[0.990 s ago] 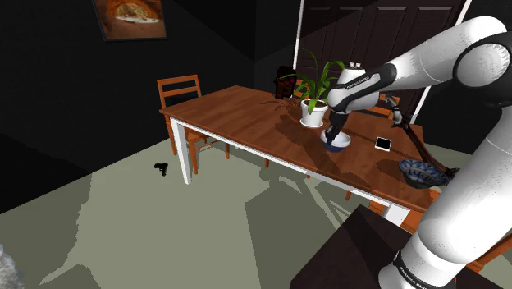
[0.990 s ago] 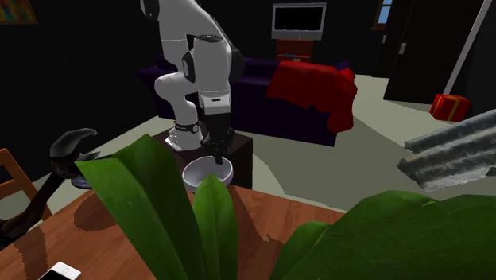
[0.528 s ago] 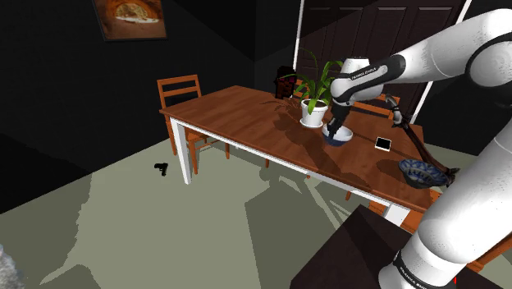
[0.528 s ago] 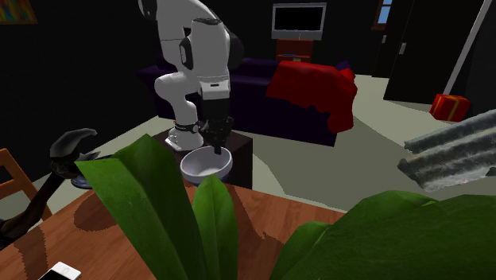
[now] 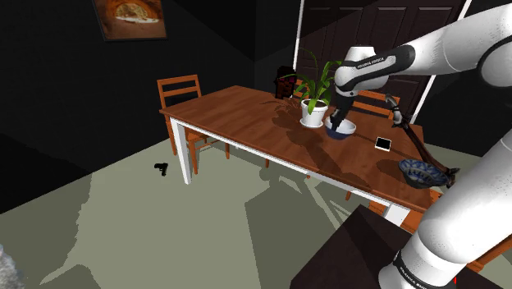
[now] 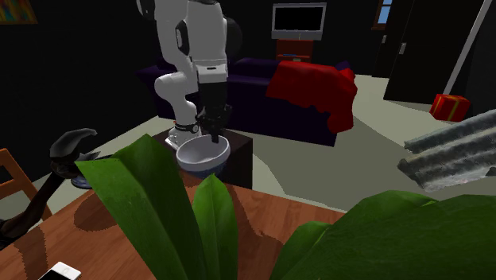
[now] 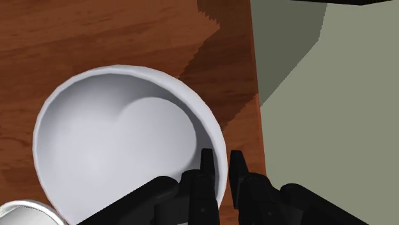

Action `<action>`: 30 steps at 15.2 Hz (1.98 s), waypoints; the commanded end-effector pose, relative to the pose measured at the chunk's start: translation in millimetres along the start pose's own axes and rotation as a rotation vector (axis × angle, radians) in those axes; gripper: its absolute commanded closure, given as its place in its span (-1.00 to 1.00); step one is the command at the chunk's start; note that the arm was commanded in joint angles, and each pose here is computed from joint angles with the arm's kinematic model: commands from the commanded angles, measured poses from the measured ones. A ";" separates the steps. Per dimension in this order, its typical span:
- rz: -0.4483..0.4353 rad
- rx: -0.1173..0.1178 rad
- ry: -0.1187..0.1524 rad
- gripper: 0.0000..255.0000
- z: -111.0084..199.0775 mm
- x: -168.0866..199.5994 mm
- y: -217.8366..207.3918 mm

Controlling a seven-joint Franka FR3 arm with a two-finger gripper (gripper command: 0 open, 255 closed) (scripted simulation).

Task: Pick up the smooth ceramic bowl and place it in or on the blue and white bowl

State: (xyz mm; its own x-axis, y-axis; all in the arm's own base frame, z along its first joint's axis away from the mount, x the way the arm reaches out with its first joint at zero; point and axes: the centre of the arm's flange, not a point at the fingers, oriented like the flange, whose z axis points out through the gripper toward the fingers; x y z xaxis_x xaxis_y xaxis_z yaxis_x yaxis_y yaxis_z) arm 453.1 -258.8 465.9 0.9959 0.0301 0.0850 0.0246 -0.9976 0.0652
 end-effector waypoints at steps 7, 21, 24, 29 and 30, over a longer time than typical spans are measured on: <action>0.000 0.000 0.000 1.00 -16.8 -93.6 32.8; 0.000 0.000 0.000 1.00 -44.3 -265.6 94.7; 0.000 0.000 0.000 1.00 -50.2 -302.4 108.0; 0.000 0.000 0.000 1.00 -58.9 -356.7 127.6; 0.000 0.000 0.000 1.00 -53.7 -357.2 127.2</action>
State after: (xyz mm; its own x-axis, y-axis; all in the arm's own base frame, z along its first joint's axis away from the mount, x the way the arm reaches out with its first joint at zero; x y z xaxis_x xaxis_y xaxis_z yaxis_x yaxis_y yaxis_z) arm 100.2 -391.3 499.0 0.9959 0.0292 0.0853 0.0237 -0.9976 0.0650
